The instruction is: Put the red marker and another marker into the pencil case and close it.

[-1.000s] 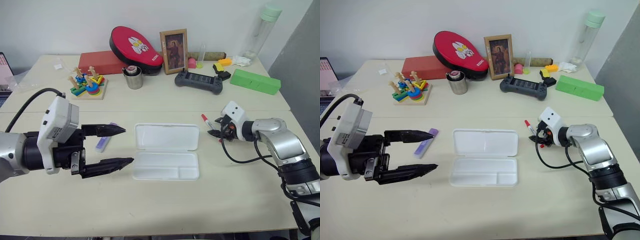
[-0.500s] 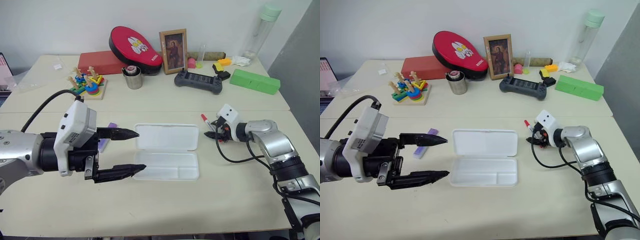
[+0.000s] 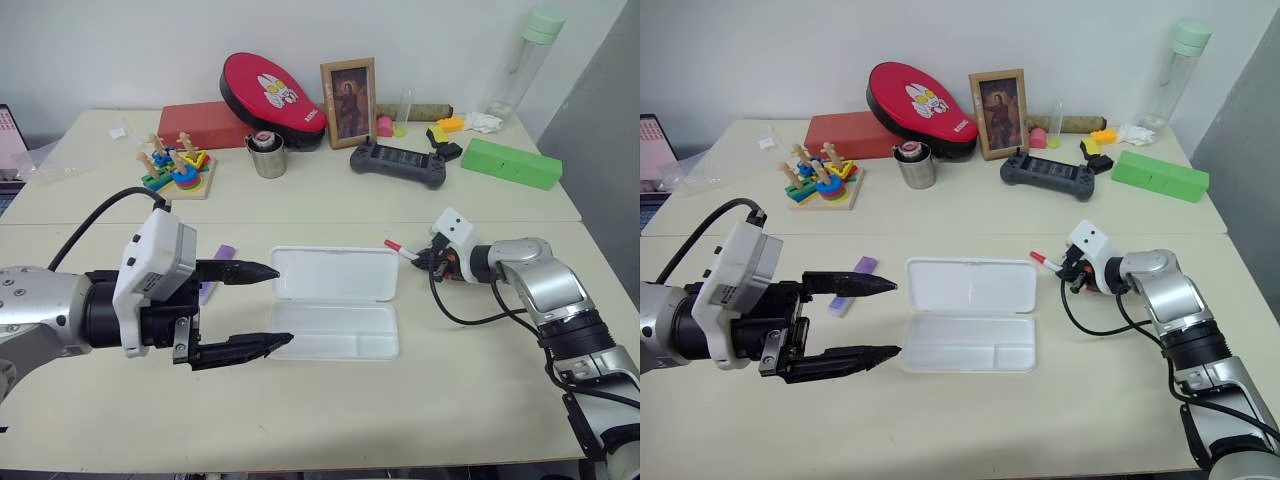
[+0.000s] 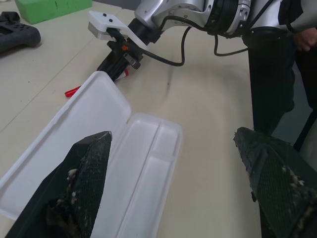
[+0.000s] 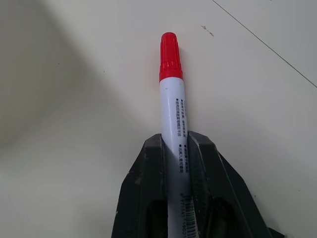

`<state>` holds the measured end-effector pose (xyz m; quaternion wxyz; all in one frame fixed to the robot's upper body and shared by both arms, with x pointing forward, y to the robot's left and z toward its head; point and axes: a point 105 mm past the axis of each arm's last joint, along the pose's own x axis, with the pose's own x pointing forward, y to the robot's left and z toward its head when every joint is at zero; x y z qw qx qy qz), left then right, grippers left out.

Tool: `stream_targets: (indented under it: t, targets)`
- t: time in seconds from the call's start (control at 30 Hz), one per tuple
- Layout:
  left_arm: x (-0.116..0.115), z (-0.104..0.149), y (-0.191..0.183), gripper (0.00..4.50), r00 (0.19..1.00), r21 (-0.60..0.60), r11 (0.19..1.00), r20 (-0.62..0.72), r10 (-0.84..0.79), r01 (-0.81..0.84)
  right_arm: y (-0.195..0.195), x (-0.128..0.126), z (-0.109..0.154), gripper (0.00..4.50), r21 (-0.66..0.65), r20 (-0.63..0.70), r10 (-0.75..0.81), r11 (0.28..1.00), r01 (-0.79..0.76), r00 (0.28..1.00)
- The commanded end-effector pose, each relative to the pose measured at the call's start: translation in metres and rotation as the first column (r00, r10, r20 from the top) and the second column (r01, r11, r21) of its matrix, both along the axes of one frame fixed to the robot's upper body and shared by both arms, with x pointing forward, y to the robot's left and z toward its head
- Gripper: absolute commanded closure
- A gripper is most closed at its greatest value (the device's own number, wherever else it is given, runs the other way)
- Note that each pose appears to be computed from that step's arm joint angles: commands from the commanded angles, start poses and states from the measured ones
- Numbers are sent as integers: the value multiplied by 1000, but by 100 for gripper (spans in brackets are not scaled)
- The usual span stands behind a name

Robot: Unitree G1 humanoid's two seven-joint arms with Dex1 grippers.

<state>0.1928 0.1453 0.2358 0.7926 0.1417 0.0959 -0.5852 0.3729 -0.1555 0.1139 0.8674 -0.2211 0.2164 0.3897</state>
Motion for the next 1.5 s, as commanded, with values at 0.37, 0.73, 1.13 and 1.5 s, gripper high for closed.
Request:
stream_targets:
  t: [0.37,0.73,1.13,1.5]
  targets:
    - [-5,3,0,27,1000,-6,1000,28,5,-5,-13,-9,82,422,30,199,79,996,-87,977]
    - [-6,-6,4,27,1000,8,1000,17,16,-16,40,-82,123,422,56,231,460,873,-484,857]
    - [5,-13,6,27,998,110,994,56,13,-19,86,-104,75,422,71,126,605,785,-615,786]
    - [22,-3,2,27,992,114,993,122,22,-36,104,-98,32,422,63,34,613,787,-614,789]
